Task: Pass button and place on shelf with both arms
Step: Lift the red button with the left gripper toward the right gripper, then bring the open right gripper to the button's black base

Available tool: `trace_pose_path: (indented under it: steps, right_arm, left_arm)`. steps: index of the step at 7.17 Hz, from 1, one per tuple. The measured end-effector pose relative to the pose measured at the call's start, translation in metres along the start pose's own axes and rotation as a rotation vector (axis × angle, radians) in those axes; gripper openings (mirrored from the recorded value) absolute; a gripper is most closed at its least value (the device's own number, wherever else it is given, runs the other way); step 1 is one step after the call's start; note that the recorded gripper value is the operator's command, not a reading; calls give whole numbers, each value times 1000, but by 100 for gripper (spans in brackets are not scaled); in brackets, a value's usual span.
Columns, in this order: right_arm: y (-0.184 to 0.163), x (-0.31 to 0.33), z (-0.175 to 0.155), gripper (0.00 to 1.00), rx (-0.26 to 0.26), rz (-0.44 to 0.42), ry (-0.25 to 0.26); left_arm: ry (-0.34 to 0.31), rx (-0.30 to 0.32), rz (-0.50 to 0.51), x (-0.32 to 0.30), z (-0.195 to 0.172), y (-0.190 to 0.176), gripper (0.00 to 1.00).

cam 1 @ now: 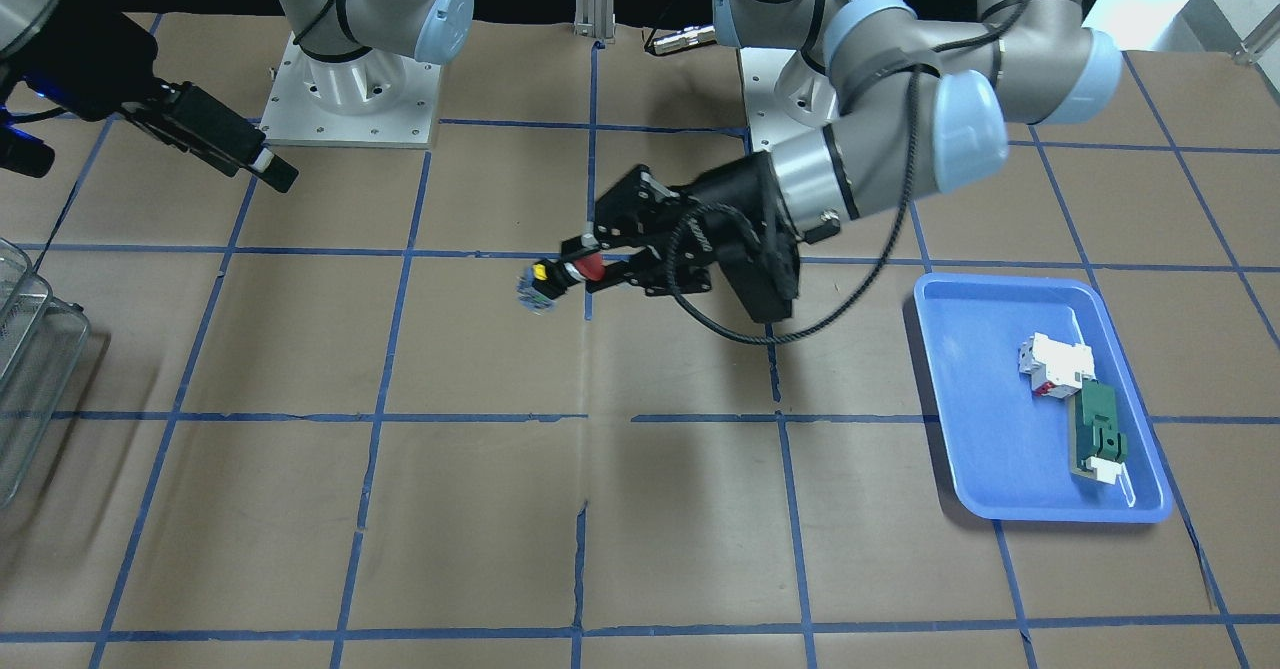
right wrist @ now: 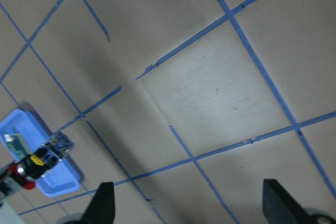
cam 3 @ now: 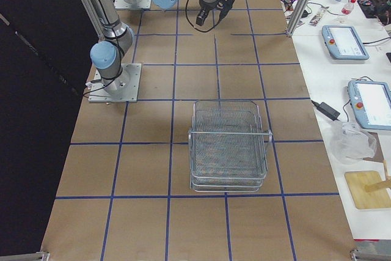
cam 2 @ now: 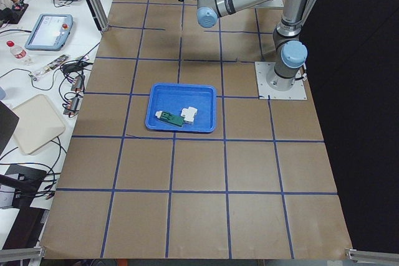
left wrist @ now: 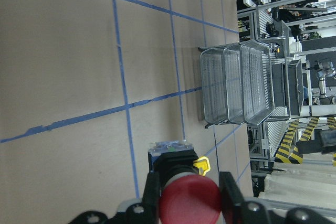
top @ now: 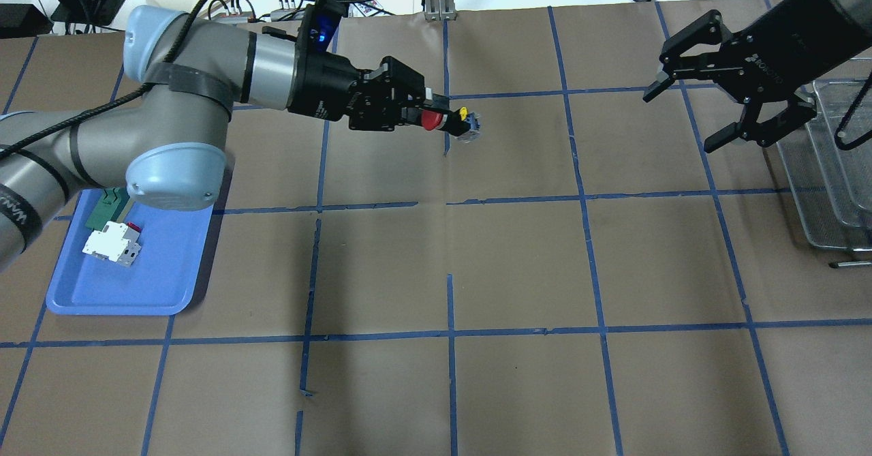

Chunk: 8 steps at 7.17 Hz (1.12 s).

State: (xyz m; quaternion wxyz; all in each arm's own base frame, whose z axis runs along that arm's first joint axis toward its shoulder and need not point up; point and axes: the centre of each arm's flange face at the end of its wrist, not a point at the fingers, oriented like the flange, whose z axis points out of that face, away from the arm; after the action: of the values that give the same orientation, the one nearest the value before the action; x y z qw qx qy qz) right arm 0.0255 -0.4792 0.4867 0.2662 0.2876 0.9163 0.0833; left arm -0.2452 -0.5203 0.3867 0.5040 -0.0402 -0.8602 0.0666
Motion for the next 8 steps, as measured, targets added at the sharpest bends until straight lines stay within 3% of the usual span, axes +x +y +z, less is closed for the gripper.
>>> trace_pose_path:
  steps: [2,3,6,8]
  right_arm:
    - [-4,-10,-3,100,-70,218,-189]
    - [-10,-14,1,100,-118,305,-252]
    - [-19,-5,20,100,-262,498,-331]
    - [-22,6,33,100,-311,586,-347]
  left_arm:
    - [32,17,33,34,28,13,0]
    - [45,16,46,45,36,18,0]
    - [89,-3,8,58,43,24,0]
    - [122,-17,-10,57,45,22,0]
